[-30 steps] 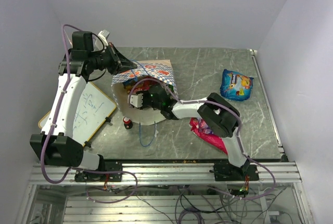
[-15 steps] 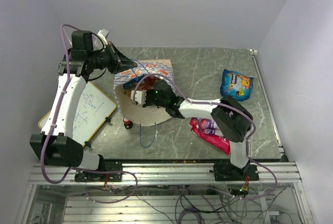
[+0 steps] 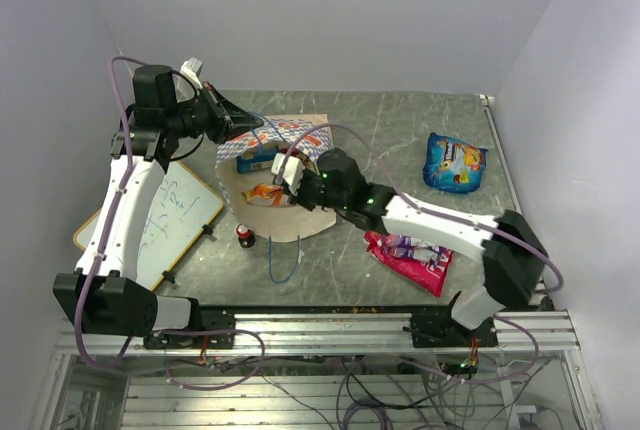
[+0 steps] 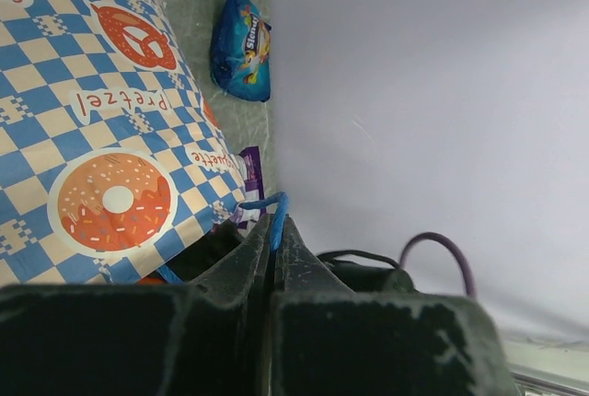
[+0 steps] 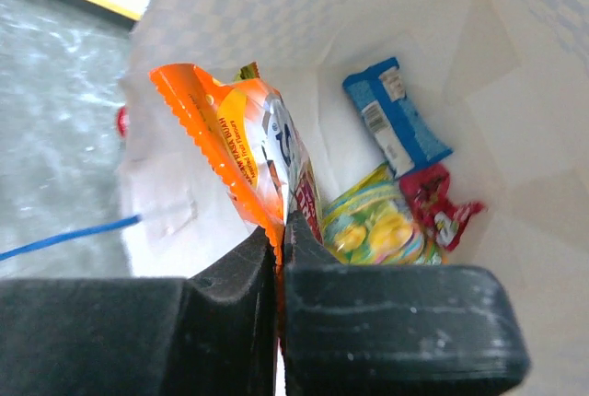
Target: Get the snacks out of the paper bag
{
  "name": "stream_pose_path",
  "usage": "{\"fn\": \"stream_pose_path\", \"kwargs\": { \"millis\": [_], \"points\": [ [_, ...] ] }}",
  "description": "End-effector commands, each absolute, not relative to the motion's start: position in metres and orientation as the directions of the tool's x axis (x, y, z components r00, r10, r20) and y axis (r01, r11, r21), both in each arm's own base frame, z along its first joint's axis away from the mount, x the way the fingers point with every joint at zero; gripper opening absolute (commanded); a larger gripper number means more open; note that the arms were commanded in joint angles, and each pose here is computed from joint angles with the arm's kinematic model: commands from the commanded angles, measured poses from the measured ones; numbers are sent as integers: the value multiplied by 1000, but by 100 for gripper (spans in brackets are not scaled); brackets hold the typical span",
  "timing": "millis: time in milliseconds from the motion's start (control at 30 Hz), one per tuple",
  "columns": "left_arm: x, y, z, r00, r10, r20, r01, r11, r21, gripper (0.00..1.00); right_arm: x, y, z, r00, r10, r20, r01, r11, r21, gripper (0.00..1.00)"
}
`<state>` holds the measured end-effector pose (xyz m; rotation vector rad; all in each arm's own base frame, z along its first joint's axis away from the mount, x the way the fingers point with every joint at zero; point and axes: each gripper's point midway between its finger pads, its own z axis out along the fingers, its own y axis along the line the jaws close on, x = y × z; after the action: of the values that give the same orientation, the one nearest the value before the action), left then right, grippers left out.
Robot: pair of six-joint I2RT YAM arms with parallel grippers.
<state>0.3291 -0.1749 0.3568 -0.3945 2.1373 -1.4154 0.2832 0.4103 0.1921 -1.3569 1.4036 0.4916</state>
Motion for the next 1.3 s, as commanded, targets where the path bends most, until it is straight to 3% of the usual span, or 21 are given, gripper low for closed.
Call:
{"fn": "stream_pose_path", "kwargs": {
  "millis": [0, 333, 433, 533, 633, 867, 933, 1033, 1267],
  "points": [
    [335, -175, 370, -782, -542, -308, 95, 384, -918, 7, 254, 375, 229, 59, -419, -906, -907, 357, -224, 0],
    [335, -172, 363, -765, -559, -319, 94, 393, -915, 7, 176, 287, 276, -70, -485, -872, -939, 328, -107, 0],
    [332, -171, 360, -760, -566, -320, 91, 395, -914, 7, 163, 264, 294, -119, -446, -887, -921, 384, -70, 0],
    [329, -170, 356, -759, -568, -318, 84, 400, -913, 7, 166, 237, 309, -187, -392, -901, -852, 522, -50, 0],
    [326, -169, 354, -754, -573, -322, 79, 407, -910, 7, 190, 200, 316, -324, -308, -894, -648, 762, -28, 0],
    [320, -167, 357, -743, -583, -329, 81, 410, -909, 7, 236, 137, 345, -276, -290, -917, -266, 939, -217, 0],
    [318, -165, 360, -737, -585, -338, 85, 416, -905, 7, 248, 120, 356, -252, -289, -924, -133, 956, -263, 0],
    [316, -164, 364, -728, -593, -344, 92, 413, -906, 7, 271, 115, 355, -253, -366, -895, -71, 930, -360, 0],
    [317, -164, 373, -703, -617, -352, 118, 388, -914, 7, 354, 62, 314, -429, -313, -847, 130, 907, -401, 0]
  ]
}}
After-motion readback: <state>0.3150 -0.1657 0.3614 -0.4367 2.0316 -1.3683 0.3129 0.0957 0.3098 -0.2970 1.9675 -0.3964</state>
